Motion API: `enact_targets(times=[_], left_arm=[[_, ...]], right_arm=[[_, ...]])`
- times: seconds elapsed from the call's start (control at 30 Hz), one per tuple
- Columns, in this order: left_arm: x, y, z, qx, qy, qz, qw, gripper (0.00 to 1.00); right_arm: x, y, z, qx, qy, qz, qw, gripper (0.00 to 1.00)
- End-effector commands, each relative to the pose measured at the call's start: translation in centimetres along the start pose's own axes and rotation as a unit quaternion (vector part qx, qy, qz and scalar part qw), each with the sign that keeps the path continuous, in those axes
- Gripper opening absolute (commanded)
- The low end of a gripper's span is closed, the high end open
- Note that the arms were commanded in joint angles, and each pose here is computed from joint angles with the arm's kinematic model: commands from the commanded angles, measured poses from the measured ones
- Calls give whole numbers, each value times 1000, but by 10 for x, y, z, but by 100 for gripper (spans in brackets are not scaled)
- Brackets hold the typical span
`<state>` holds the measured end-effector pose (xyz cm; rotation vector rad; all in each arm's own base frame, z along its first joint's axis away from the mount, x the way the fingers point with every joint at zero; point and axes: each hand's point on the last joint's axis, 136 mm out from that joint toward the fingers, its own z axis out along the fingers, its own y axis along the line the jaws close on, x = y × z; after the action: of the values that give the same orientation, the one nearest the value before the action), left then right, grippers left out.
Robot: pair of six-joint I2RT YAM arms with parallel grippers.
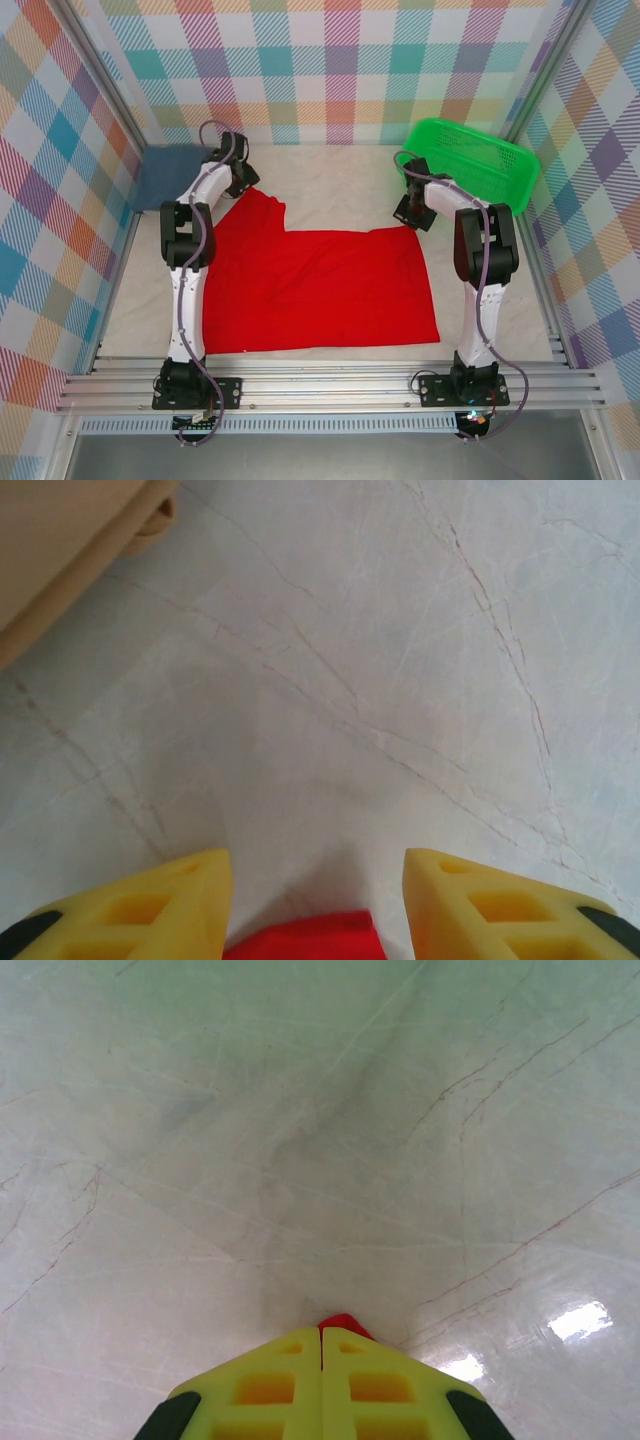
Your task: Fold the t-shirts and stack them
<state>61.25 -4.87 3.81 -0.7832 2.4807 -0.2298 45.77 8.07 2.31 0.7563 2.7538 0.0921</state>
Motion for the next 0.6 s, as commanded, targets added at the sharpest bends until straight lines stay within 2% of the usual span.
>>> enact_targets(times=[0.0, 0.17, 0.37, 0.57], left_arm=[[3, -11, 3, 4, 7, 28, 1000, 45], [19, -13, 6, -4, 27, 50, 998, 35], [29, -6, -6, -40, 34, 69, 996, 40], [31, 12, -2, -86, 38, 83, 992, 28]], right_arm=[[8, -1, 5, 13, 13, -8, 1000, 0], [8, 1, 6, 13, 15, -8, 1000, 0], [7, 0, 5, 16, 16, -7, 1000, 0], [6, 3, 4, 13, 17, -4, 1000, 0]])
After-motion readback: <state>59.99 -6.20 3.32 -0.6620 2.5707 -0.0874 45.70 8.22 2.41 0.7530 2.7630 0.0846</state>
